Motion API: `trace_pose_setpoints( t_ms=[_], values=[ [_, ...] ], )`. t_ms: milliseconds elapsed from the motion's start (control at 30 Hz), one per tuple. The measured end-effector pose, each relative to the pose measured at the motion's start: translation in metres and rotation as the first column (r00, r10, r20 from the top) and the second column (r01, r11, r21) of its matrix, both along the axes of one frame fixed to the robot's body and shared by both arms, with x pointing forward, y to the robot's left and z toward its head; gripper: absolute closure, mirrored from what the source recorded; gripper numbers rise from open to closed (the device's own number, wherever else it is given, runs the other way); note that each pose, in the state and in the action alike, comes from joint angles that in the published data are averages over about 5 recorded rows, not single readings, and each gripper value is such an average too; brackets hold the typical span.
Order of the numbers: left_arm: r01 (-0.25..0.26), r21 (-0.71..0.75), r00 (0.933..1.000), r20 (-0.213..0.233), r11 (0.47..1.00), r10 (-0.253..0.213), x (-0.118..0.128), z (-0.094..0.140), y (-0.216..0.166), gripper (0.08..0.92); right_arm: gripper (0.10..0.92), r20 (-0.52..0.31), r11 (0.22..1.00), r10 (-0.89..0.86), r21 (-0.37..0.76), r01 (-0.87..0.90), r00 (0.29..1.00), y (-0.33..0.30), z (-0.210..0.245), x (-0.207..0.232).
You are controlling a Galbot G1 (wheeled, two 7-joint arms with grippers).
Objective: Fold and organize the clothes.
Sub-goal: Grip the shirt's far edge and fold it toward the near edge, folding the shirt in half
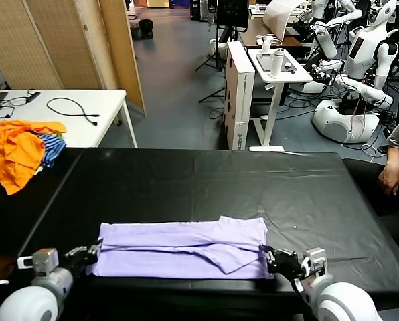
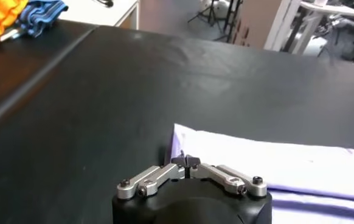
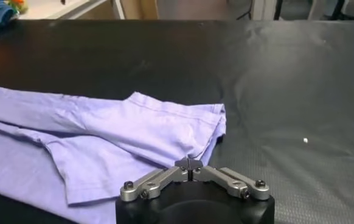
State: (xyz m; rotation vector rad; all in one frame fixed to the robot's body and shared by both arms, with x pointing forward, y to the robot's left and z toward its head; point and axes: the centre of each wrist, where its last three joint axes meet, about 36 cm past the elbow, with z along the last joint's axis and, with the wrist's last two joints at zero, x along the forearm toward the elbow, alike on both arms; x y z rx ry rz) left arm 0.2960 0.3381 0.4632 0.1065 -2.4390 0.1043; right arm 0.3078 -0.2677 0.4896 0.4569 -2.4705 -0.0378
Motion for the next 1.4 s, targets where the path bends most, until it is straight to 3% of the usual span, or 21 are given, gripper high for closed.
trace_pose_setpoints(
  t_ms=[167,300,500,633,867,1133,1333,1400],
  values=[
    [-0.025,0.001,0.9997,0.008,1.000,0.025,-0.003,0.008,0.004,0.184,0.179,0.040,0.999,-0.027,0.038,0.025,0.999,-0.003,0.014,0.008],
    [-0.031,-0.036,0.9980,0.054,0.999,0.033,0.002,0.014,0.010,0.099,0.120,0.061,0.996,-0.071,0.050,0.068,0.996,-0.003,0.014,0.024],
    [-0.018,-0.082,0.9869,0.158,0.996,0.031,0.017,0.015,0.011,0.093,0.115,0.063,0.991,-0.122,0.067,0.118,0.991,-0.003,-0.001,0.057],
    [0.008,-0.108,0.9834,0.181,0.994,0.011,0.030,0.010,0.007,0.093,0.115,0.049,0.988,-0.144,0.070,0.140,0.988,-0.003,-0.012,0.074],
    [0.051,-0.134,0.9873,0.156,0.990,-0.029,0.049,-0.007,-0.004,0.092,0.115,0.006,0.984,-0.166,0.070,0.166,0.986,0.000,-0.034,0.086],
    [0.047,-0.135,0.9939,0.105,0.990,-0.033,0.052,-0.023,-0.007,0.112,0.121,-0.020,0.983,-0.168,0.074,0.169,0.986,0.006,-0.045,0.082],
    [0.043,-0.139,0.9959,0.085,0.989,-0.031,0.049,-0.028,-0.008,0.232,0.232,-0.031,0.983,-0.169,0.070,0.171,0.985,0.006,-0.051,0.083],
    [0.042,-0.141,0.9963,0.081,0.989,-0.030,0.049,-0.029,-0.008,0.321,0.274,-0.034,0.983,-0.170,0.069,0.172,0.985,0.006,-0.053,0.083]
  ],
)
